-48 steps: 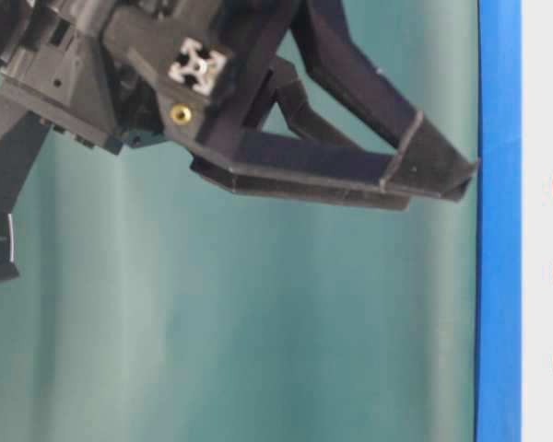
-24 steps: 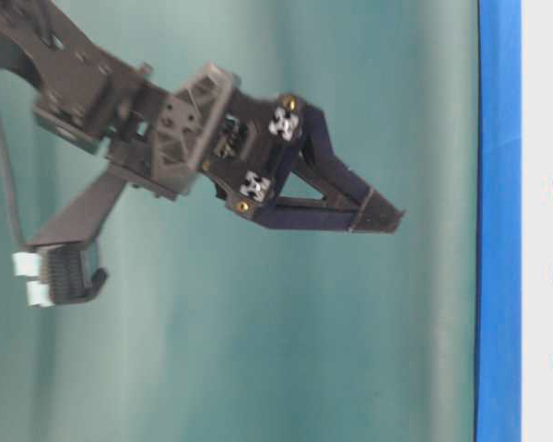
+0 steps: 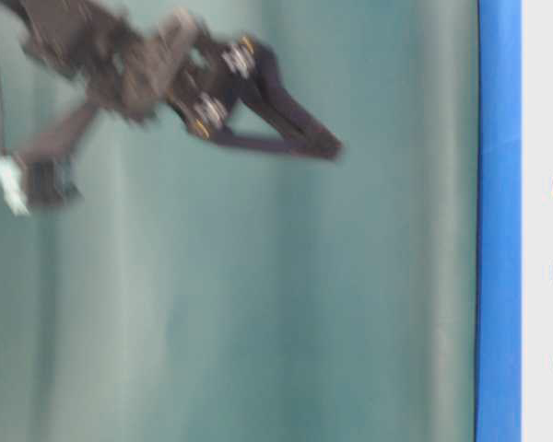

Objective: Touch the tip of the soldering iron to the mark.

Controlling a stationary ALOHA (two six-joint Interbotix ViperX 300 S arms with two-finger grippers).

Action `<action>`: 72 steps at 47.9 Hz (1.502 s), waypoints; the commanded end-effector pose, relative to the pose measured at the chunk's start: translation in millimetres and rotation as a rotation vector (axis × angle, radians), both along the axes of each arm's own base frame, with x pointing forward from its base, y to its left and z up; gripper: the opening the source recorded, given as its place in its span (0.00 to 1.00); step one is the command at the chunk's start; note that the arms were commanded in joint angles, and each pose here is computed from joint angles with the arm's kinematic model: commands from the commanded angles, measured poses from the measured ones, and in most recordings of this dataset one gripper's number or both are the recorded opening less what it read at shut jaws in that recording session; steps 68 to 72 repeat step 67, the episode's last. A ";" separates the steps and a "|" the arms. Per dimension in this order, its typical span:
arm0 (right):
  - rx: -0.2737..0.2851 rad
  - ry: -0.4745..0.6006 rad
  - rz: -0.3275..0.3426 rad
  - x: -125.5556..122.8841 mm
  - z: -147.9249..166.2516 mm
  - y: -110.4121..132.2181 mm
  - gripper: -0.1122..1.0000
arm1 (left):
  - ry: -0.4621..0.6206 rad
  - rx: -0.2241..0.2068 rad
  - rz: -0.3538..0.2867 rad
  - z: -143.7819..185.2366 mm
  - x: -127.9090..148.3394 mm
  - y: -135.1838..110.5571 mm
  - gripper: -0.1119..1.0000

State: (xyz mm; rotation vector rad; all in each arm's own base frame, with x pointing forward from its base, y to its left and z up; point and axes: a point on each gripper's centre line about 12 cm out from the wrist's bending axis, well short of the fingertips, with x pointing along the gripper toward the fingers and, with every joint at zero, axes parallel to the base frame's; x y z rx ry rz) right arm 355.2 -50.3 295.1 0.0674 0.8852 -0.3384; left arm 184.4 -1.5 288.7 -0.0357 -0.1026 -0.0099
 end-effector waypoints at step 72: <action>0.048 -0.437 0.058 -196.6 -48.4 23.1 0.84 | -0.011 0.000 0.000 6.8 -5.2 0.0 0.10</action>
